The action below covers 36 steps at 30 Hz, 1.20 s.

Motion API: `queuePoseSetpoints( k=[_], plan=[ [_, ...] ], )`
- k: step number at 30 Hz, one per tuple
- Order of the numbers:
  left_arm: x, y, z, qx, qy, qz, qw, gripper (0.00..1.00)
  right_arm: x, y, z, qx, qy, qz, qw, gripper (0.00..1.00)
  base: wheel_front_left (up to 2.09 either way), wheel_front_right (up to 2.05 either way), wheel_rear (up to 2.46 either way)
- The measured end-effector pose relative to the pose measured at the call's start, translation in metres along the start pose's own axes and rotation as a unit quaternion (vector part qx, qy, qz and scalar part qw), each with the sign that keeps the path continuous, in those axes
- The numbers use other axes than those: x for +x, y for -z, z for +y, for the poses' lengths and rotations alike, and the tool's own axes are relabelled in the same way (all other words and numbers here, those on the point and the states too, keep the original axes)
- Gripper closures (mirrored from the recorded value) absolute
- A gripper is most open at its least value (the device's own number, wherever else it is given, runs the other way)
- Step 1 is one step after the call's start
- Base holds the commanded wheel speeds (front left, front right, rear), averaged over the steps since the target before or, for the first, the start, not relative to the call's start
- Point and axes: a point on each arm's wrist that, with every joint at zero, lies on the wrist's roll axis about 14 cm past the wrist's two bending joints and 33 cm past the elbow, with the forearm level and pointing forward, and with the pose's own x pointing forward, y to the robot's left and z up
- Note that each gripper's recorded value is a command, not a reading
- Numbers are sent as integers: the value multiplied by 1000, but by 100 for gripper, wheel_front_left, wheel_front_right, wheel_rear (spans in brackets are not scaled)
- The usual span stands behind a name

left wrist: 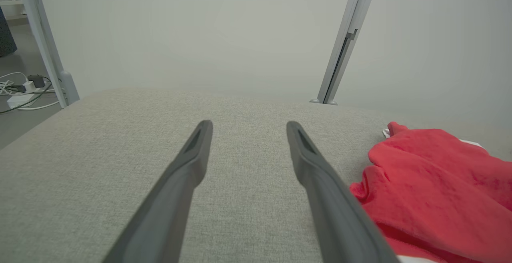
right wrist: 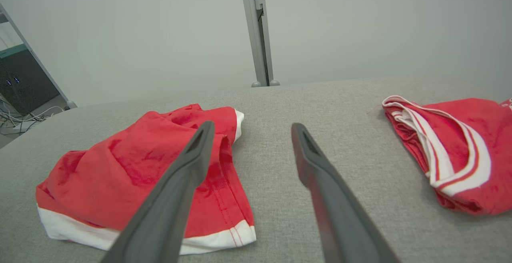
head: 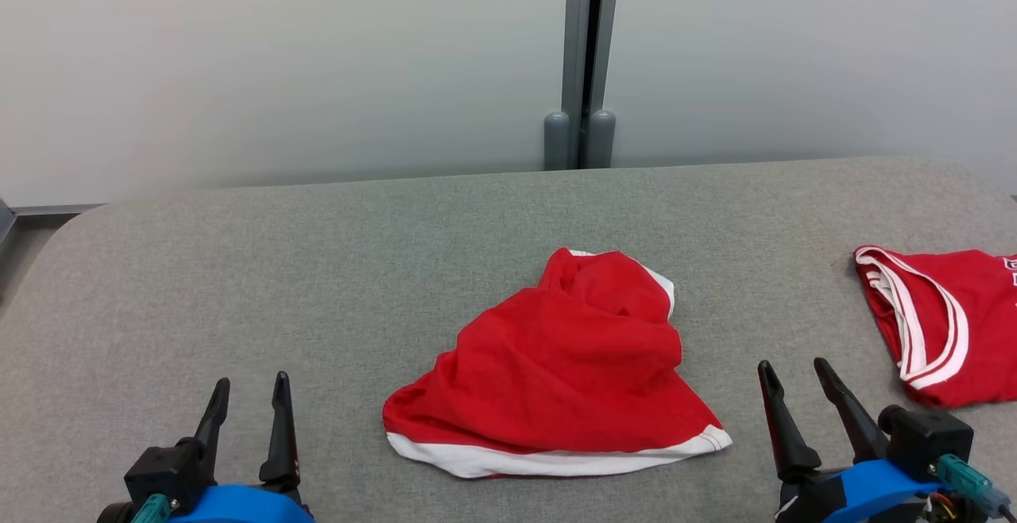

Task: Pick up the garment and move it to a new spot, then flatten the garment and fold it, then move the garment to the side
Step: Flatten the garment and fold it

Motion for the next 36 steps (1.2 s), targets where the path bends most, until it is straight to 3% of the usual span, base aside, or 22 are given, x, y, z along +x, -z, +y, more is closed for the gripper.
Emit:
queuePoseSetpoints(
  k=[8,18,28,29,30,31,32,33,34,35,36],
  plan=[
    [1,22,-22,-3,34,34,999,0,2,10,1,4,-1,19,1000,0,0,0,0],
    [-8,95,-55,-13,91,171,981,0,-4,86,7,20,-6,155,988,0,0,0,0],
    [9,117,-61,-6,106,218,970,0,14,114,1,10,-2,210,978,0,0,0,0],
    [10,119,-62,-3,109,221,969,10,14,119,3,7,-7,221,975,0,0,0,0],
    [11,120,-64,1,114,224,968,70,16,122,7,5,-13,227,974,0,0,0,0],
    [13,121,-66,3,119,226,967,98,17,125,10,2,-19,237,971,0,0,0,0],
    [13,122,-68,5,122,227,966,100,18,127,12,1,-23,244,969,0,0,0,0],
    [12,123,-70,6,126,230,965,100,19,128,14,-1,-26,247,969,35,0,0,0],
    [10,125,-72,6,130,233,964,100,19,129,15,-1,-27,247,969,90,0,0,0],
    [10,125,-75,6,133,231,964,100,19,129,16,-2,-29,248,968,100,0,0,0],
    [10,125,-75,6,133,231,964,100,19,129,16,-2,-29,248,968,100,0,0,0]
  ],
)
